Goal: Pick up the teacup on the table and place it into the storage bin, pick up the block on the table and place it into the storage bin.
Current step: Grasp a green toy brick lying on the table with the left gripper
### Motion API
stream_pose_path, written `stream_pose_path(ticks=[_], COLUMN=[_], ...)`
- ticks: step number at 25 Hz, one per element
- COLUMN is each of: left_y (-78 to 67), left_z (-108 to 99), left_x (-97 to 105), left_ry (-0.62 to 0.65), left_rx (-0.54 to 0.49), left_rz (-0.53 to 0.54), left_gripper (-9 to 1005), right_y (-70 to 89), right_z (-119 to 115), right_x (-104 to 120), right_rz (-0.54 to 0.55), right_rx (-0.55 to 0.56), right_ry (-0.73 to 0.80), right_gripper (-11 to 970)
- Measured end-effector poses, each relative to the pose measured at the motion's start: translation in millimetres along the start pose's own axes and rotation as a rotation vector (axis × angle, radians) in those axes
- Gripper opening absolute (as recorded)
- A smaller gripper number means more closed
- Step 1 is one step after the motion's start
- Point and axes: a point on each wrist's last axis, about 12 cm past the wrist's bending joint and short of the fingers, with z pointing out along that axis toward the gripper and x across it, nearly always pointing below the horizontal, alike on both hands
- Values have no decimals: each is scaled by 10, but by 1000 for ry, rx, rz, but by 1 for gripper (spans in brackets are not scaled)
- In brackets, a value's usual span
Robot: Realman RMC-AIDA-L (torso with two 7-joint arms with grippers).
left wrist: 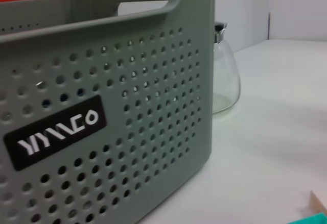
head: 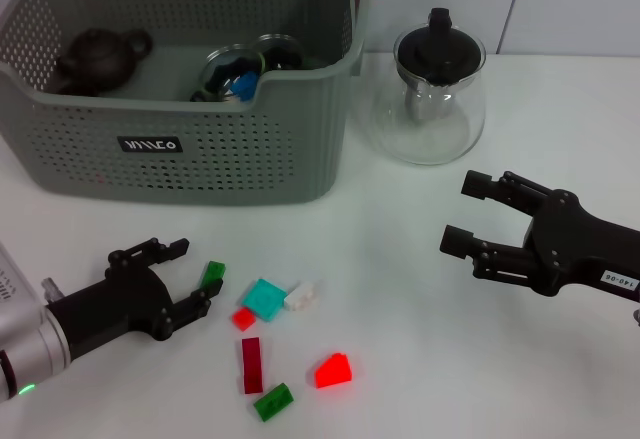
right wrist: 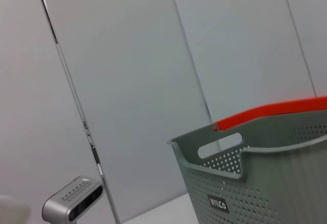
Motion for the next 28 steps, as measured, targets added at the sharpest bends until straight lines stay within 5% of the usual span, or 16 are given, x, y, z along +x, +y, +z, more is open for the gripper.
stream_pose_path(ticks=[28], left_y=[27], left_z=[20], left_x=[16], left_ry=[14], left_rx=[-30], left_rz=[0], left_gripper=[611], right_y=[-19], right_z=[12], right_x=[-27], right_rz=[-8], right_rx=[-2], right_ry=[0], right_gripper=[945])
